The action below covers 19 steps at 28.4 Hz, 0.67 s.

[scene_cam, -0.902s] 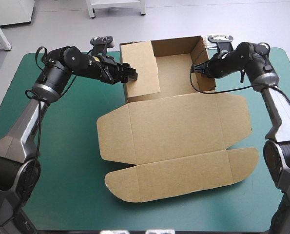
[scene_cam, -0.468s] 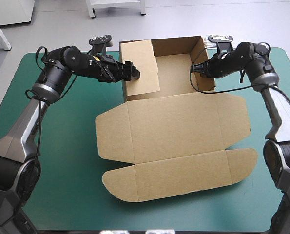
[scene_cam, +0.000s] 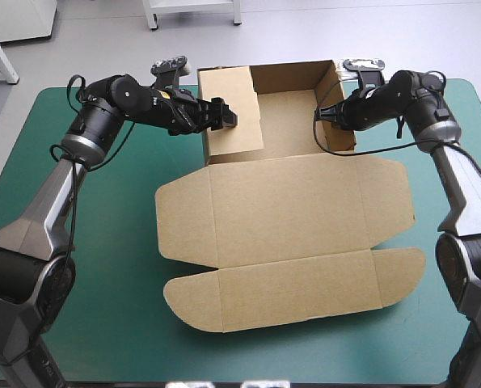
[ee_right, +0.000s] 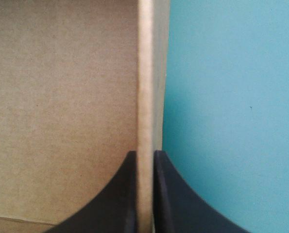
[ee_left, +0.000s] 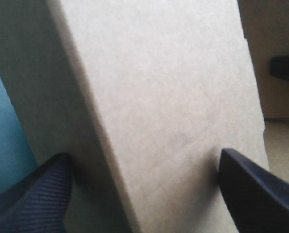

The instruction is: Fold the box

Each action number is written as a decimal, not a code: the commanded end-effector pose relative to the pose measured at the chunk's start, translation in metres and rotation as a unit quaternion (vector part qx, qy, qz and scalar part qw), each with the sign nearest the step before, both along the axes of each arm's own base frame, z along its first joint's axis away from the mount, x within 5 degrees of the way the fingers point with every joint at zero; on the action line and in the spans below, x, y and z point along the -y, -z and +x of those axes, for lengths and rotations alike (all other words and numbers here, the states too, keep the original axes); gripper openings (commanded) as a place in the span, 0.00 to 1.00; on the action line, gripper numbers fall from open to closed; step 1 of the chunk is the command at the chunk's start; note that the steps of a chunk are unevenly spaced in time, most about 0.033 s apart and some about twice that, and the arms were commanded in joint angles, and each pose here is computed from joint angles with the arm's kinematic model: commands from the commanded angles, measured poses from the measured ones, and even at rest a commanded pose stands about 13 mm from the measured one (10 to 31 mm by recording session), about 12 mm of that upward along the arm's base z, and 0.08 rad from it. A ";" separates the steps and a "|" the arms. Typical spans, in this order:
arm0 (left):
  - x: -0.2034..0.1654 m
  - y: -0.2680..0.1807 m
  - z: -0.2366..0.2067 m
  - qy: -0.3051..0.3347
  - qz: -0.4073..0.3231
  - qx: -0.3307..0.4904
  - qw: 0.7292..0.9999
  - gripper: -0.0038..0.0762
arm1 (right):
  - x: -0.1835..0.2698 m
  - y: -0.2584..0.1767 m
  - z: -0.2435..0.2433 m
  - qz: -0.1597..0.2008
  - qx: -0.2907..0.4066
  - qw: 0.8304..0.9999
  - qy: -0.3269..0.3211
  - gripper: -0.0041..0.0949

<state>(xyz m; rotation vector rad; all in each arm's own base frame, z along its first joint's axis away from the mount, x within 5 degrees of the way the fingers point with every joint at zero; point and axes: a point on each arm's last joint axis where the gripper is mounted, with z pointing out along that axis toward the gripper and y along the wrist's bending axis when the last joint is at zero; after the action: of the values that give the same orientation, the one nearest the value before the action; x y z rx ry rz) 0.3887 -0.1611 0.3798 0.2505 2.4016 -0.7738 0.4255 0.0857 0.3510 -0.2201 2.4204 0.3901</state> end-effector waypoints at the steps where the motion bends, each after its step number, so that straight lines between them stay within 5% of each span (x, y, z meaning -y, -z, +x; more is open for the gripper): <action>1: -0.001 -0.026 -0.008 -0.014 0.002 0.029 0.999 0.79 | -0.018 -0.045 -0.018 0.055 0.064 0.996 0.000 0.04; 7: -0.001 -0.014 -0.005 -0.018 0.106 -0.013 0.994 0.76 | -0.023 -0.048 -0.017 0.074 0.075 0.994 0.007 0.04; 19: -0.001 -0.006 0.000 -0.027 0.133 -0.030 0.990 0.76 | -0.028 -0.050 -0.014 0.126 0.075 0.989 0.015 0.04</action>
<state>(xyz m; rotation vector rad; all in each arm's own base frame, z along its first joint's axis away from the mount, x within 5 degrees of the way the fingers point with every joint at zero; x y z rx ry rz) 0.3958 -0.1660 0.3642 0.2810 2.6219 -0.4713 0.4266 0.1045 0.3499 -0.2164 2.3876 0.4009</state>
